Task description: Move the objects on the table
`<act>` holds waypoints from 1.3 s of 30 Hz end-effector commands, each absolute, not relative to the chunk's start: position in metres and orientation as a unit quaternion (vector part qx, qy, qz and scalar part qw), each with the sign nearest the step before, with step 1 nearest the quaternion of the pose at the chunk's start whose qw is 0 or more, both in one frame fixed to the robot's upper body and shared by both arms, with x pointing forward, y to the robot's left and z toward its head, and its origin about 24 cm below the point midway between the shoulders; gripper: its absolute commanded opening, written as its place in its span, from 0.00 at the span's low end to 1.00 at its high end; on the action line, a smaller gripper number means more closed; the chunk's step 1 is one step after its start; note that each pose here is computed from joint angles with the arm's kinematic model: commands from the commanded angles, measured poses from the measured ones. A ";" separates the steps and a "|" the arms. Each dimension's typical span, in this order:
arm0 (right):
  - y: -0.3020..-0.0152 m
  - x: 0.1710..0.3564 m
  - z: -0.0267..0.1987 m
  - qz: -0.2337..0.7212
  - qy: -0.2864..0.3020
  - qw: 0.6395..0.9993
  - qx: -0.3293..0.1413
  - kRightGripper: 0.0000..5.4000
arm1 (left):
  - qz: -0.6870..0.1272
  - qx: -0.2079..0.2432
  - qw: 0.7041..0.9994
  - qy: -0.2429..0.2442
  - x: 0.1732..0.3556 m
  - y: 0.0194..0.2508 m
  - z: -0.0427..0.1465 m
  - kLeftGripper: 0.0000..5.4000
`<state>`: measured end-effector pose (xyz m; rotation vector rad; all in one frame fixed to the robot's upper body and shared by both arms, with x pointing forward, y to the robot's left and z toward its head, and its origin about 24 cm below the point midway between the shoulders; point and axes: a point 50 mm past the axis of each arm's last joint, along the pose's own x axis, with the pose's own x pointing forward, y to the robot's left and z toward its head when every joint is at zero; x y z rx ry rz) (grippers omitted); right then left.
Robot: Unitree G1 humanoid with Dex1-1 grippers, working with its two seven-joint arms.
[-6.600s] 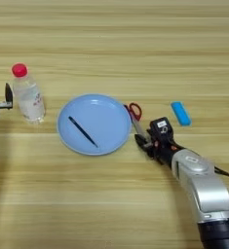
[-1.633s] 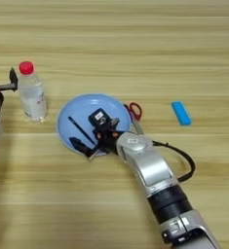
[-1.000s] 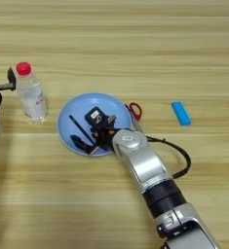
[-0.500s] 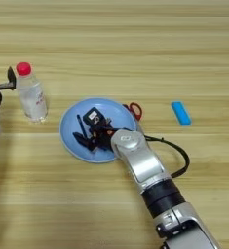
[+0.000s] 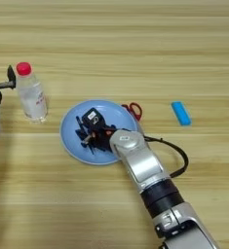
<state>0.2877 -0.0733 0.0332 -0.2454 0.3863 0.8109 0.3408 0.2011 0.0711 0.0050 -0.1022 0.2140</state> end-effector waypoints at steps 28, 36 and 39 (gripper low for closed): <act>-0.082 0.287 0.045 0.370 0.193 0.905 -0.083 0.05 | 0.107 0.015 0.993 -0.049 0.341 0.203 0.074 1.00; -0.094 0.295 0.075 0.348 0.150 0.923 -0.064 0.05 | 0.108 0.014 0.993 -0.049 0.341 0.203 0.074 1.00; -0.104 0.299 0.085 0.331 0.134 0.932 -0.059 0.05 | 0.108 0.014 0.993 -0.049 0.341 0.203 0.074 1.00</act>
